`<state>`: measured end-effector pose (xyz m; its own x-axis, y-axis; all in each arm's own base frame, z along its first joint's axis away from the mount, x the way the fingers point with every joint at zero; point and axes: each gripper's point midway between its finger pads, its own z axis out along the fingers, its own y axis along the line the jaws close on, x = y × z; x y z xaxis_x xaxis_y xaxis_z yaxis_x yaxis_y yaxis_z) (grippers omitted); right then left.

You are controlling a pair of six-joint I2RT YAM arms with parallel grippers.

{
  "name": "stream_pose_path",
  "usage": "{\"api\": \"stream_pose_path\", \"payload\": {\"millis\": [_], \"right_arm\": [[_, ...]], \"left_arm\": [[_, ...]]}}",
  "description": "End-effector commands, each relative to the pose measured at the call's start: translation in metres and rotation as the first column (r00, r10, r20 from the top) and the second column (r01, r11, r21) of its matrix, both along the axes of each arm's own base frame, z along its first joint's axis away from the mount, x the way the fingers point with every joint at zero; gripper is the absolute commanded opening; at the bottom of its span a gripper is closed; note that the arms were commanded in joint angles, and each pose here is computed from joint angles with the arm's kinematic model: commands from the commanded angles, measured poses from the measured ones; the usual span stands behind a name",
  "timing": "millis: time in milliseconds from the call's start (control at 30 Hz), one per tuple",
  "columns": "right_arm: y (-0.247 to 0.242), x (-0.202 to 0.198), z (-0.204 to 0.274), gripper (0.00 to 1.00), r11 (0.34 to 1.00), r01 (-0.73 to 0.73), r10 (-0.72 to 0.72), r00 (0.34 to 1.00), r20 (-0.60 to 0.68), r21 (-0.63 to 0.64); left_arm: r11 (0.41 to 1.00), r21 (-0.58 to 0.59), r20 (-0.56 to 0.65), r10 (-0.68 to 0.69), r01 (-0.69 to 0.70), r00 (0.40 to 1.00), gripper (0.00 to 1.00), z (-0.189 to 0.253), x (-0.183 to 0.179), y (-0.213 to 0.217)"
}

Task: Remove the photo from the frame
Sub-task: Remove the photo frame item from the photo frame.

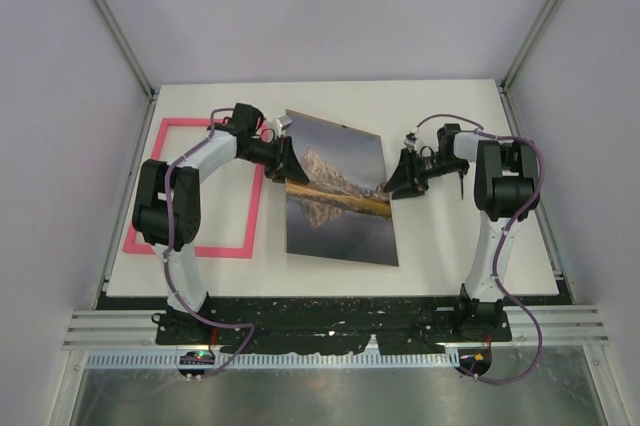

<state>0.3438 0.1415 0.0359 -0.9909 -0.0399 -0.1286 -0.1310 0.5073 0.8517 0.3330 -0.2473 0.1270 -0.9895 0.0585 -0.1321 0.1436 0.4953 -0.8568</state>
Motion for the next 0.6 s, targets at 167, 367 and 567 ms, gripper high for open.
{"api": "stream_pose_path", "payload": {"millis": [167, 367, 567], "right_arm": [[0.02, -0.003, 0.0, 0.59, 0.998, -0.06, 0.06, 0.998, 0.023, -0.014], [0.031, -0.007, 0.005, 0.59, 0.996, -0.087, 0.087, 0.996, 0.016, 0.022], [0.038, -0.007, 0.015, 0.59, 0.992, -0.105, 0.103, 0.994, 0.034, 0.062]], "left_arm": [[0.998, -0.054, 0.108, -0.01, 0.016, 0.994, 0.29, 0.031, 0.002, -0.001], [0.998, -0.054, 0.1, -0.01, 0.015, 0.995, 0.31, 0.029, 0.003, -0.001], [0.999, -0.049, 0.103, -0.008, 0.013, 0.995, 0.33, 0.028, 0.003, -0.001]]}}
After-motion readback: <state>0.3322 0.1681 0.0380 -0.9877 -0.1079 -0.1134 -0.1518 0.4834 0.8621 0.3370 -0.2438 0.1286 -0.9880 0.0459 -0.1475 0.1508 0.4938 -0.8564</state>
